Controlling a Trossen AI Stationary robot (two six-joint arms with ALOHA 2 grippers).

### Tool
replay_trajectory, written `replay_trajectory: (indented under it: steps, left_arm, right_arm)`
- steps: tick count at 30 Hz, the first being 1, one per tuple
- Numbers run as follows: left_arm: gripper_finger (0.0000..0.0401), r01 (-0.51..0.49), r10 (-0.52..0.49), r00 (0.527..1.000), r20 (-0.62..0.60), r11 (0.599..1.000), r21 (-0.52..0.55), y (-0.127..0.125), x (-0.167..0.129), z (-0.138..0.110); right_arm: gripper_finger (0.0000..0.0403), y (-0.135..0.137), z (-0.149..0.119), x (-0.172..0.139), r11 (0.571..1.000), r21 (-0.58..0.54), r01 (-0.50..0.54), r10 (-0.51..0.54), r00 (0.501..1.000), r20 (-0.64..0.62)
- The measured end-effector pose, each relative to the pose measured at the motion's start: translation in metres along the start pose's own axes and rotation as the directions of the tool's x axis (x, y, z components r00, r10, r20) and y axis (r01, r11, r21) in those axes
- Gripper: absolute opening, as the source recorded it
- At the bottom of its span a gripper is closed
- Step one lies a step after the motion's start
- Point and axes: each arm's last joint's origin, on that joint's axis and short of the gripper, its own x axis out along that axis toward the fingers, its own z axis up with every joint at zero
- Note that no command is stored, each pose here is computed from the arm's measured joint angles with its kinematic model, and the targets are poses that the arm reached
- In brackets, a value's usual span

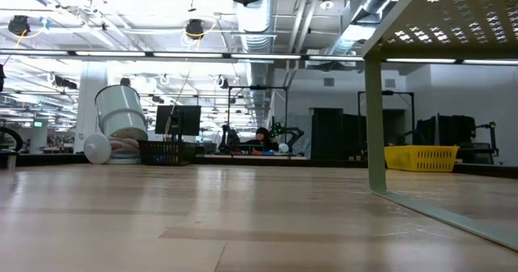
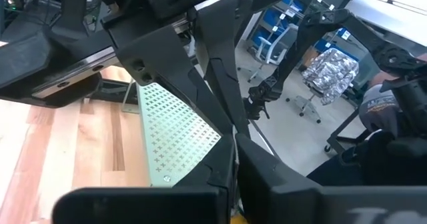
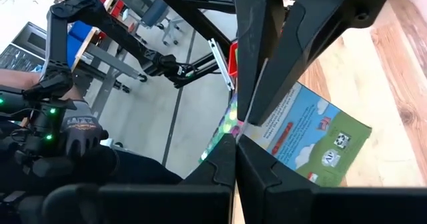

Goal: Pick & Place Office Desk Supplies
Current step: Put the green crayon box into the orange bin

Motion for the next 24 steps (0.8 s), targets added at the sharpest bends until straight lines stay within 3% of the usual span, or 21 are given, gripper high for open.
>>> replay_trajectory:
  steps: [12,24]
  left_arm:
    - [0.0001,-0.006,0.006,1.000,0.001,1.000,-0.002,0.0022,-0.0012,0.0007]
    - [0.0000,-0.016,0.016,1.000,-0.004,1.000,-0.010,0.0063,-0.0031,0.0011]
  right_arm:
    - [0.0008,-0.0013,0.0021,-0.0012,1.000,-0.002,0.020,-0.019,0.999,0.025]
    - [0.0119,-0.0031,0.0060,-0.0035,0.999,0.014,0.031,-0.032,0.998,0.059]
